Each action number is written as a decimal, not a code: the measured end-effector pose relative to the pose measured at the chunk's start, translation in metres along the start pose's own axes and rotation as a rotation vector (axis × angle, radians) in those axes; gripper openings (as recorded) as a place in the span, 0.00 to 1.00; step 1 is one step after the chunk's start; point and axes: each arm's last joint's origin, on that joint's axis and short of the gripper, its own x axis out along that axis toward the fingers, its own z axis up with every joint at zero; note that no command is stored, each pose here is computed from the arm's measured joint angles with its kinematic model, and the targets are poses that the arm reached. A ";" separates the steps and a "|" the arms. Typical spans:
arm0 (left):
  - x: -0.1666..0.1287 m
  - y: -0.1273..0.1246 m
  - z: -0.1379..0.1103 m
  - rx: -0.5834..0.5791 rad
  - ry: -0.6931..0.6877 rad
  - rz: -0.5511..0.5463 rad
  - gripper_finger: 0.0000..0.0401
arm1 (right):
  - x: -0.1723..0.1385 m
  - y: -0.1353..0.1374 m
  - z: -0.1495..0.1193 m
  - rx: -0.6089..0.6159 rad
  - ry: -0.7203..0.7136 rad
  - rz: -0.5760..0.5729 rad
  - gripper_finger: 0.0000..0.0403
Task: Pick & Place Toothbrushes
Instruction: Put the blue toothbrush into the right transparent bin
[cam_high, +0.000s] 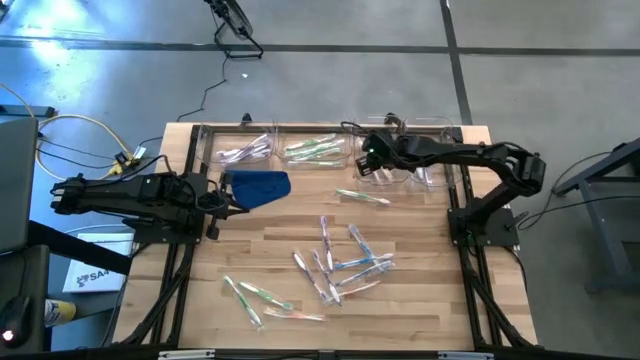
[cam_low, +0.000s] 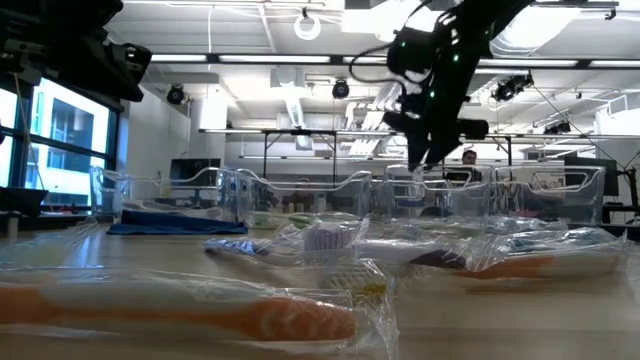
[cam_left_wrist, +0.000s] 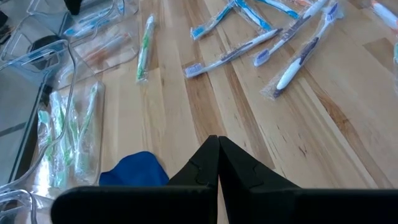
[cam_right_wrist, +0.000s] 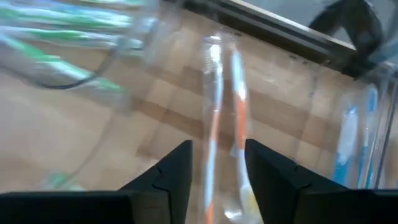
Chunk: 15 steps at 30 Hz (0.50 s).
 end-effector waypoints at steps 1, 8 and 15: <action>0.000 0.000 0.000 0.000 0.000 0.000 0.00 | -0.006 -0.001 0.001 0.000 -0.006 0.023 0.32; 0.000 0.000 0.000 0.000 0.000 0.000 0.00 | -0.042 -0.003 0.004 -0.034 -0.067 0.148 0.20; 0.000 0.000 0.000 0.000 0.001 -0.001 0.00 | -0.071 0.003 -0.005 -0.088 -0.114 0.236 0.06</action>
